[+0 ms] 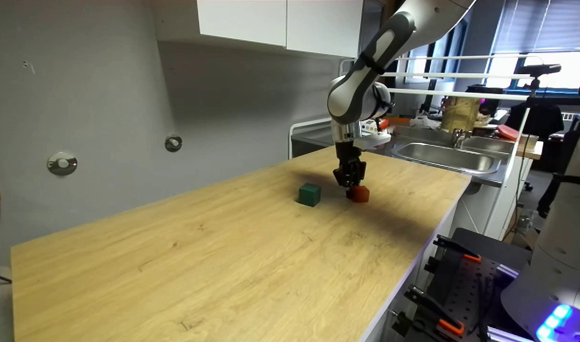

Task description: Pick the orange cube and put it on top of the green cube

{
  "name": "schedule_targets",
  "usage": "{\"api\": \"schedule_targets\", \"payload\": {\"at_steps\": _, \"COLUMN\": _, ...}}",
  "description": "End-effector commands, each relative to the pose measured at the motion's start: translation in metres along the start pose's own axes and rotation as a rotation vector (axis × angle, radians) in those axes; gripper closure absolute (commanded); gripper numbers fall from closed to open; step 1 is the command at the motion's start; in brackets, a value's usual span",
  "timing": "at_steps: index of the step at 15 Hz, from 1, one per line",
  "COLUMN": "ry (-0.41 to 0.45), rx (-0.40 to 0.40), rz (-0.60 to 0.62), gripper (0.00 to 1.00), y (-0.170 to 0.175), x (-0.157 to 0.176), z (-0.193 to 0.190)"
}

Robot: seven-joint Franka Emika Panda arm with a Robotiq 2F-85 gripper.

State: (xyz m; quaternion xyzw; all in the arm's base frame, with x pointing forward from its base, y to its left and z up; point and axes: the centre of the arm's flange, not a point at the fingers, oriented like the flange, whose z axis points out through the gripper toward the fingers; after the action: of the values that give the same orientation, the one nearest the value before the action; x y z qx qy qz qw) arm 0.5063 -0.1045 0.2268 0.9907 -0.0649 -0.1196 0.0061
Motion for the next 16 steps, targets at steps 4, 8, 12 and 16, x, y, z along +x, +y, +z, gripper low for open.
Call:
{"api": "schedule_targets", "payload": {"at_steps": 4, "ry": 0.008, "rx": -0.058, "rz": -0.049, "gripper": 0.92, "y": -0.016, "x": 0.015, "z": -0.026}}
{"api": "schedule_targets", "payload": {"at_steps": 8, "ry": 0.021, "rx": -0.089, "rz": -0.061, "gripper": 0.64, "y": -0.021, "x": 0.014, "z": -0.040}}
{"api": "schedule_targets", "payload": {"at_steps": 12, "ry": 0.016, "rx": -0.080, "rz": -0.039, "gripper": 0.37, "y": -0.004, "x": -0.005, "z": -0.042}}
{"api": "schedule_targets", "payload": {"at_steps": 16, "ry": -0.005, "rx": -0.049, "rz": -0.009, "gripper": 0.06, "y": 0.008, "x": -0.028, "z": -0.028}}
